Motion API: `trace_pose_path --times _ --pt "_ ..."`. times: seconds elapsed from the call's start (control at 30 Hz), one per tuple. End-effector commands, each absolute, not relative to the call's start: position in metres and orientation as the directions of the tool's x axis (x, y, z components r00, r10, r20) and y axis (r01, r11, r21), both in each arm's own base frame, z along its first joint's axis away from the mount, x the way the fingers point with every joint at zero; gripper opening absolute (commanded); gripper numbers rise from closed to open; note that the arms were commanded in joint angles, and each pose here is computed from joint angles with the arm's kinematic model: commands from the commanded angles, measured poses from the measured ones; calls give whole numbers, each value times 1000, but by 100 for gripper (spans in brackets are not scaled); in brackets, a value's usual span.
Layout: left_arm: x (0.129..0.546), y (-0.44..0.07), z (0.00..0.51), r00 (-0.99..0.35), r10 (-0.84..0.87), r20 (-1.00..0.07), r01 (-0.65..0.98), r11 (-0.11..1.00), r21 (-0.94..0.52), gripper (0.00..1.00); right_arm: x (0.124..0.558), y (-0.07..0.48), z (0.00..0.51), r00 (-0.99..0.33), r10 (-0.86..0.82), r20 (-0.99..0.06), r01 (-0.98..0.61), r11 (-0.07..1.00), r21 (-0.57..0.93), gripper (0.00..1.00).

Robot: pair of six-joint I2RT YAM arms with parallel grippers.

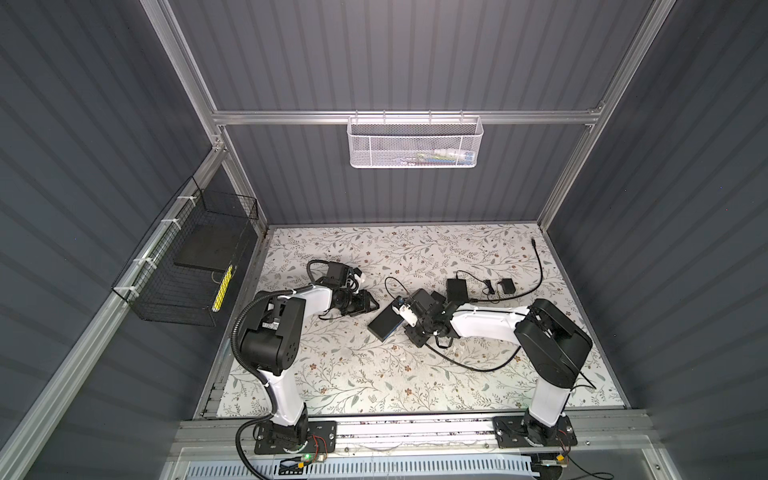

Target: Insert the plug into the switch port

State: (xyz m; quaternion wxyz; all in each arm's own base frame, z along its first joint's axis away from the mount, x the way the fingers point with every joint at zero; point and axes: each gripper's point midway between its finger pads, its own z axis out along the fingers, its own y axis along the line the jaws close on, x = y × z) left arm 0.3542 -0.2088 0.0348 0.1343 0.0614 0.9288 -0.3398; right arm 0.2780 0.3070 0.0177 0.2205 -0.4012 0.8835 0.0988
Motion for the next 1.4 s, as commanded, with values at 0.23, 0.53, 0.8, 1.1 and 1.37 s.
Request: trace_pose_path --times 0.23,0.53,0.8,1.1,1.37 --pt "335 -214 49 -952 61 -301 247 734 -632 49 281 307 30 -578 -653 -488 -748 664 -2 0" --pt "329 -224 45 -952 97 -291 271 708 -652 50 286 317 35 -574 -638 -514 -750 662 17 0" --pt "327 -237 36 -951 137 -277 290 706 -647 50 288 321 37 -571 -631 -525 -753 658 27 0" --pt "326 -241 30 -954 145 -262 286 704 -650 49 289 327 36 -575 -623 -531 -754 655 48 0" --pt "323 -244 26 -955 156 -251 287 697 -657 47 290 332 39 -581 -602 -547 -748 661 66 0"
